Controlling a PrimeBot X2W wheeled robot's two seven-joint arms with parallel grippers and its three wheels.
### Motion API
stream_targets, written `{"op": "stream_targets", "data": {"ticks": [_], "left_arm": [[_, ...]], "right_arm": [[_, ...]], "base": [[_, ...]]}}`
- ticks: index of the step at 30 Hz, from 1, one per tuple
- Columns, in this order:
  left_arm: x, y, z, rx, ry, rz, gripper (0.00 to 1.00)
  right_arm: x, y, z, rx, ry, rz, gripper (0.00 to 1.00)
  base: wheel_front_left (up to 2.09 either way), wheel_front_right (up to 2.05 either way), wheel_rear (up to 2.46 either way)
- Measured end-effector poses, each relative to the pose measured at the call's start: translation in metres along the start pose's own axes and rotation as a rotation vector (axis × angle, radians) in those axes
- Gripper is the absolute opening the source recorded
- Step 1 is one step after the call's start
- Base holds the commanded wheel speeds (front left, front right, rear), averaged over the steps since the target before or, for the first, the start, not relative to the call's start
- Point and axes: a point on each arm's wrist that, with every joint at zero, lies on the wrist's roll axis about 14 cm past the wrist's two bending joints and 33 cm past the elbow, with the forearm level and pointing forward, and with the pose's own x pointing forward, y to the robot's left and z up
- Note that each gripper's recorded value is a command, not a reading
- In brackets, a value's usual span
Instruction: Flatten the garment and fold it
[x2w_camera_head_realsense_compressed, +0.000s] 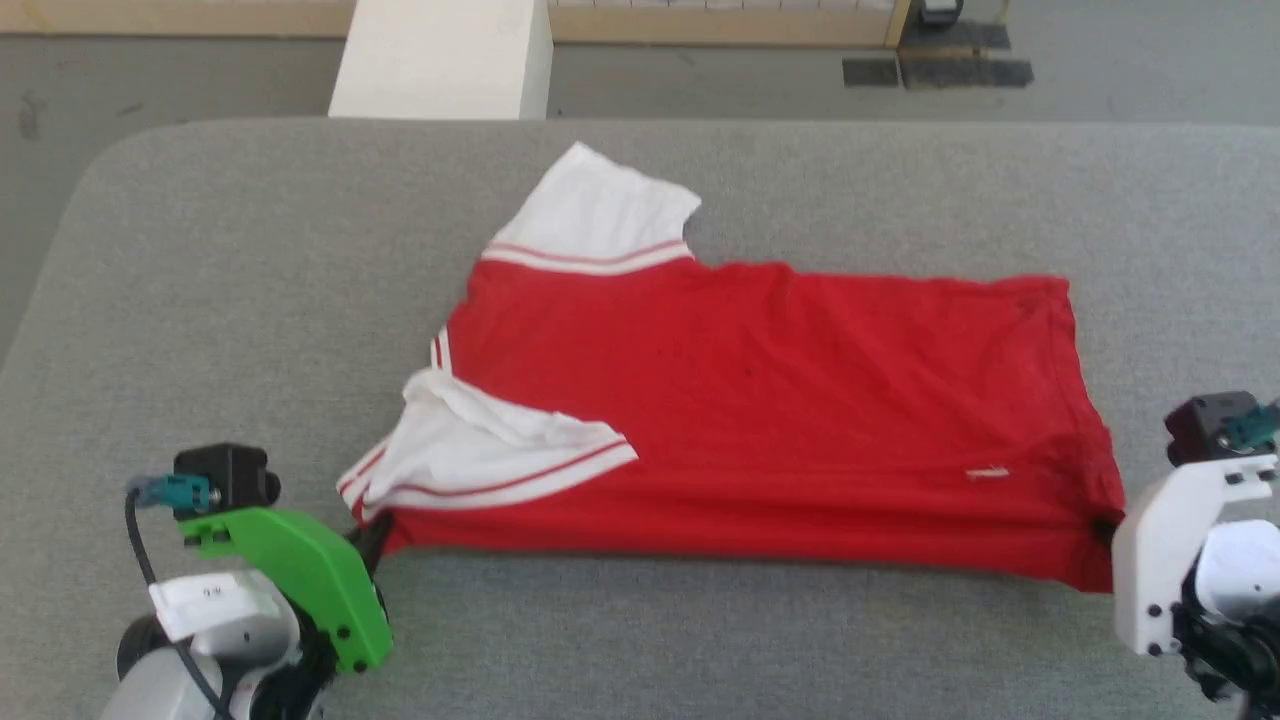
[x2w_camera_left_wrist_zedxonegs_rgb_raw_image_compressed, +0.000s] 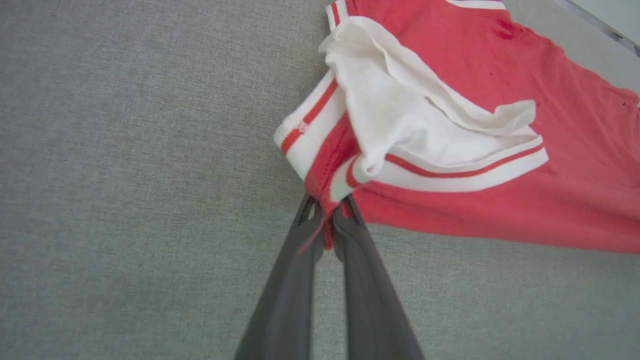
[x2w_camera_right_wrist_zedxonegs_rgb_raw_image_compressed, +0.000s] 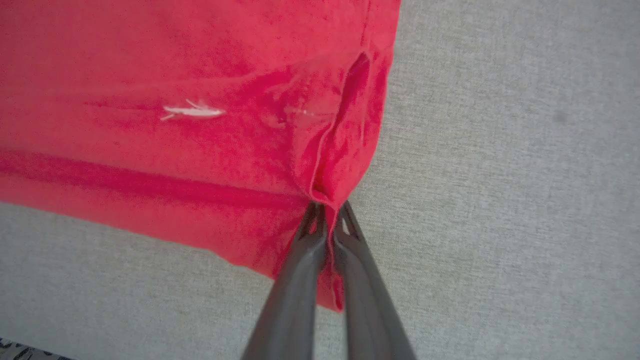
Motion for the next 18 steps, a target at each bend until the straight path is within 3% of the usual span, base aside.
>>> {"op": "stream_targets", "data": {"ticks": [6, 13, 14, 15, 16, 18], "left_arm": [[-0.027, 0.003, -0.028, -0.048, 0.053, 0.019, 0.0], [-0.025, 0.011, -0.082, -0.147, 0.202, 0.053, 0.0], [-0.024, 0.012, -0.084, -0.15, 0.209, 0.056, 0.36], [-0.023, 0.013, -0.087, -0.153, 0.217, 0.057, 1.0], [-0.023, 0.014, -0.088, -0.154, 0.222, 0.059, 1.0], [-0.022, 0.017, -0.082, -0.149, 0.205, 0.066, 1.0]], "right_arm": [[-0.011, -0.006, -0.025, 0.007, 0.071, -0.01, 0.0], [-0.002, -0.009, -0.061, 0.043, 0.172, -0.018, 0.0], [-0.001, -0.009, -0.062, 0.046, 0.169, -0.018, 0.0], [-0.001, -0.008, -0.062, 0.048, 0.165, -0.017, 0.73], [-0.001, -0.007, -0.063, 0.049, 0.163, -0.015, 1.0], [-0.003, -0.009, -0.061, 0.051, 0.146, -0.018, 1.0]], "base": [[0.0, 0.0, 0.0], [0.0, 0.0, 0.0], [0.0, 0.0, 0.0], [0.0, 0.0, 0.0], [0.0, 0.0, 0.0], [0.0, 0.0, 0.0]]}}
